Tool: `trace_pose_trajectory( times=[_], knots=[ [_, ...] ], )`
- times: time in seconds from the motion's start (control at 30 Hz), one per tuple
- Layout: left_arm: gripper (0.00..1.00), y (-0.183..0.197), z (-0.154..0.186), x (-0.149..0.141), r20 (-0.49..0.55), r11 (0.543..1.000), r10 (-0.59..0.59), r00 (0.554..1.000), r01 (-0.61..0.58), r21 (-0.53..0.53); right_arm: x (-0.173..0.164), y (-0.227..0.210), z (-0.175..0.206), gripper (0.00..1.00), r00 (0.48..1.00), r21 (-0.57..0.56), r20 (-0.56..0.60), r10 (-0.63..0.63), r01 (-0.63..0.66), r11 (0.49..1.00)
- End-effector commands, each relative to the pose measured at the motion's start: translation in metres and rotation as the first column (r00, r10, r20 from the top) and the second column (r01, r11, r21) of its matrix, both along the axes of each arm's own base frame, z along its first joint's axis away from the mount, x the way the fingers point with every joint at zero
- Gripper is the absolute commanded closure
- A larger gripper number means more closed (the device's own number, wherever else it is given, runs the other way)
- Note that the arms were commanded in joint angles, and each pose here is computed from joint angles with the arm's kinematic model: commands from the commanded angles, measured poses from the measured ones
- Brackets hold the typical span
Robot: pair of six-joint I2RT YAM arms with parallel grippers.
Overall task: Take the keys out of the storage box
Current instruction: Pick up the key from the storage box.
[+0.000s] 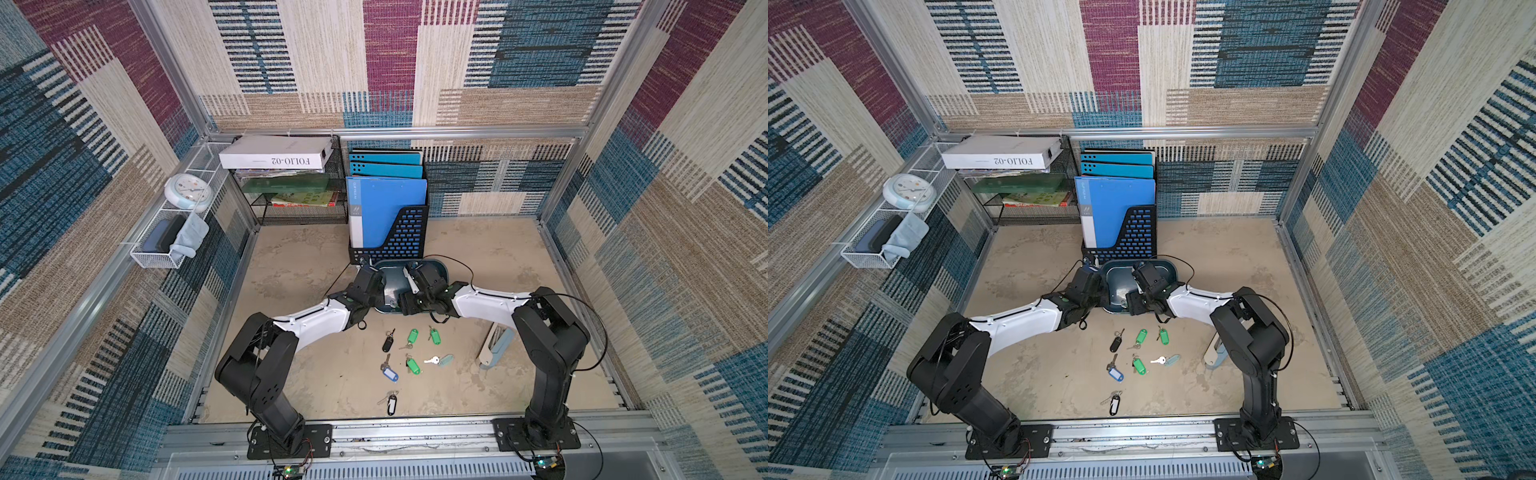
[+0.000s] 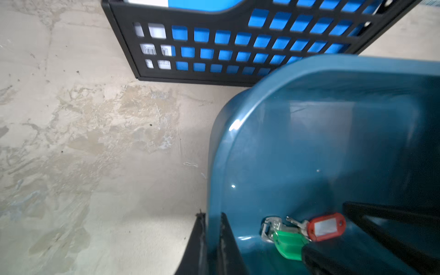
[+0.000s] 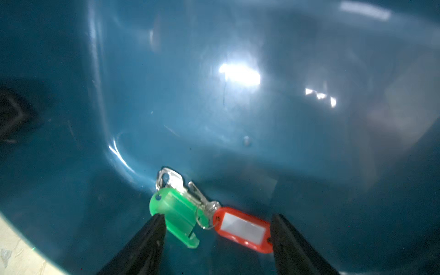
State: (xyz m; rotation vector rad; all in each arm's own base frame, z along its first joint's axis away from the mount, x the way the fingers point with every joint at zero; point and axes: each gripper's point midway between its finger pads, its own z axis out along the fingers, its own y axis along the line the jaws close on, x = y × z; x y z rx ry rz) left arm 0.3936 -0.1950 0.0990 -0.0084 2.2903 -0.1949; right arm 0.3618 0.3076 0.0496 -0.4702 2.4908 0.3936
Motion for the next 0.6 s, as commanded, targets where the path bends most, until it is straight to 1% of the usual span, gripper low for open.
trace_pose_trajectory(
  times=[0.0, 0.07, 0.17, 0.27, 0.37, 0.43, 0.53, 0.57],
  knots=[
    [0.95, -0.003, 0.018, 0.004, 0.102, 1.0, 0.001, 0.995, 0.001, -0.017, -0.002, -0.005, -0.008, 0.2, 0.998, -0.03, -0.045, -0.05, 0.049, 0.998],
    [0.95, -0.002, 0.02, 0.001, 0.129, 1.0, -0.001, 0.992, 0.003, -0.021, -0.007, -0.009, -0.012, 0.16, 0.995, -0.063, -0.061, -0.075, 0.071, 0.995],
    [0.95, -0.003, 0.019, -0.003, 0.153, 0.999, -0.012, 0.988, 0.019, -0.042, -0.012, -0.007, -0.02, 0.16, 0.996, -0.082, -0.065, -0.068, 0.063, 0.995],
    [0.95, -0.006, 0.017, -0.007, 0.167, 0.998, -0.025, 0.986, 0.034, -0.052, -0.012, -0.004, -0.03, 0.19, 0.994, -0.09, -0.083, -0.071, 0.063, 0.994],
    [0.95, -0.008, 0.015, -0.01, 0.176, 0.997, -0.039, 0.984, 0.051, -0.061, -0.011, 0.004, -0.033, 0.25, 0.995, -0.057, -0.079, -0.061, 0.057, 0.997],
    [0.95, -0.009, 0.015, -0.011, 0.175, 0.997, -0.043, 0.984, 0.054, -0.061, -0.011, 0.008, -0.033, 0.32, 0.996, -0.052, -0.073, -0.051, 0.047, 0.998],
    [0.94, -0.009, 0.014, -0.012, 0.166, 0.997, -0.046, 0.985, 0.056, -0.056, -0.008, 0.008, -0.03, 0.51, 0.998, -0.057, -0.049, -0.047, 0.045, 0.997],
    [0.95, -0.01, 0.015, -0.012, 0.166, 0.996, -0.051, 0.985, 0.061, -0.058, -0.008, 0.009, -0.028, 0.6, 0.998, -0.052, -0.037, -0.041, 0.039, 0.998]
  ],
)
